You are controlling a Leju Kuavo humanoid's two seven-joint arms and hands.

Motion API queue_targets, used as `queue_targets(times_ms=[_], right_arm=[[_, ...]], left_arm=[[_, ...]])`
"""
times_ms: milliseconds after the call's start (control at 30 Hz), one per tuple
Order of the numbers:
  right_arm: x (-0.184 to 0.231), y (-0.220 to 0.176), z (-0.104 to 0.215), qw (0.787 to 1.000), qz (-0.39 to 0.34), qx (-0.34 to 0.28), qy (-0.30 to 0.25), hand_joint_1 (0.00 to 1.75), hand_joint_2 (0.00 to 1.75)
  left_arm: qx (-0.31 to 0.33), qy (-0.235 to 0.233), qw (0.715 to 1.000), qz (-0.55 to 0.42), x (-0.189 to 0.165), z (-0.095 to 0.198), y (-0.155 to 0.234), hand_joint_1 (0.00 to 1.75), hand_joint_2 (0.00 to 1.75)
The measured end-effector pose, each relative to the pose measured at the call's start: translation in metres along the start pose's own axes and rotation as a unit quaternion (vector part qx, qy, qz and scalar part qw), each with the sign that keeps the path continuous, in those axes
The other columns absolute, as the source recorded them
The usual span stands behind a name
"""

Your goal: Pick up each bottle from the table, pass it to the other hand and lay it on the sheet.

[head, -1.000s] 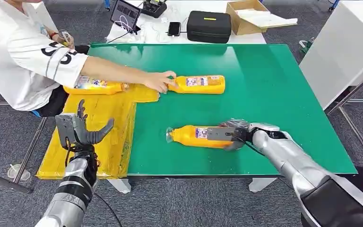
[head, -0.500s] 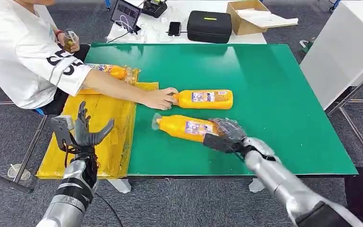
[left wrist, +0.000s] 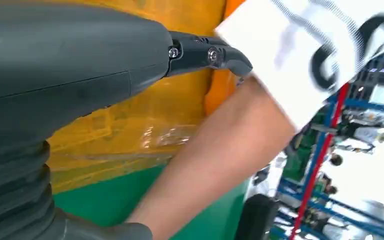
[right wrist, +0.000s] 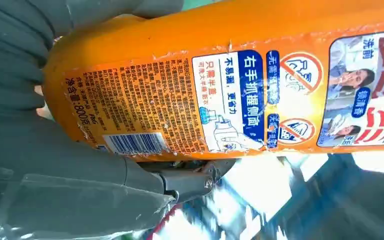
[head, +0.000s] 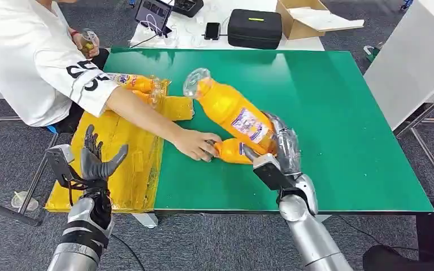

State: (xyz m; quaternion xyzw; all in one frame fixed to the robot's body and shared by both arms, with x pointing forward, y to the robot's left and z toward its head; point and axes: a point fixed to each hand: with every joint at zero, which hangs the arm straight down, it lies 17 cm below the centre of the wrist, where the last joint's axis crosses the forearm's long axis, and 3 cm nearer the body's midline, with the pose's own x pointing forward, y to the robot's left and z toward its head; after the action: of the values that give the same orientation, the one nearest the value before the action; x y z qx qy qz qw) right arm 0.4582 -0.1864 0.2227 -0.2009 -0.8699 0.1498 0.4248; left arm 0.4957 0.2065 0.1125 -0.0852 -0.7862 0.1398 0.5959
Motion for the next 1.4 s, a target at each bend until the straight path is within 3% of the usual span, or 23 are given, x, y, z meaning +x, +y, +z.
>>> queue_targets(times_ms=[67, 267, 400, 600, 767, 1400], right_arm=[[0.015, -0.022, 0.0, 0.999, -0.002, -0.05, -0.017, 1.75, 1.75], [0.027, -0.043, 0.008, 0.994, -0.009, -0.103, -0.027, 1.75, 1.75], [0.023, -0.047, 0.014, 0.993, -0.02, -0.115, -0.019, 1.75, 1.75], [0.015, -0.02, 0.03, 0.996, -0.043, -0.077, -0.017, 1.75, 1.75], [0.005, 0.019, 0.046, 0.996, -0.076, -0.035, 0.013, 1.75, 1.75], [0.024, 0.142, 0.074, 0.983, -0.139, 0.113, 0.039, 1.75, 1.75]], left_arm=[[0.012, -0.009, 1.0, 0.003, 0.007, -0.002, 0.003, 0.0, 1.75], [0.022, -0.011, 0.999, 0.039, 0.014, -0.006, 0.003, 0.0, 1.75], [-0.037, 0.025, 0.989, 0.139, 0.009, 0.003, -0.022, 0.0, 1.75], [-0.178, 0.071, 0.931, 0.31, 0.018, 0.041, -0.086, 0.0, 1.75], [-0.259, 0.076, 0.891, 0.365, 0.035, 0.073, -0.12, 0.0, 1.75], [-0.327, 0.102, 0.903, 0.259, 0.018, 0.099, -0.158, 0.0, 1.75]])
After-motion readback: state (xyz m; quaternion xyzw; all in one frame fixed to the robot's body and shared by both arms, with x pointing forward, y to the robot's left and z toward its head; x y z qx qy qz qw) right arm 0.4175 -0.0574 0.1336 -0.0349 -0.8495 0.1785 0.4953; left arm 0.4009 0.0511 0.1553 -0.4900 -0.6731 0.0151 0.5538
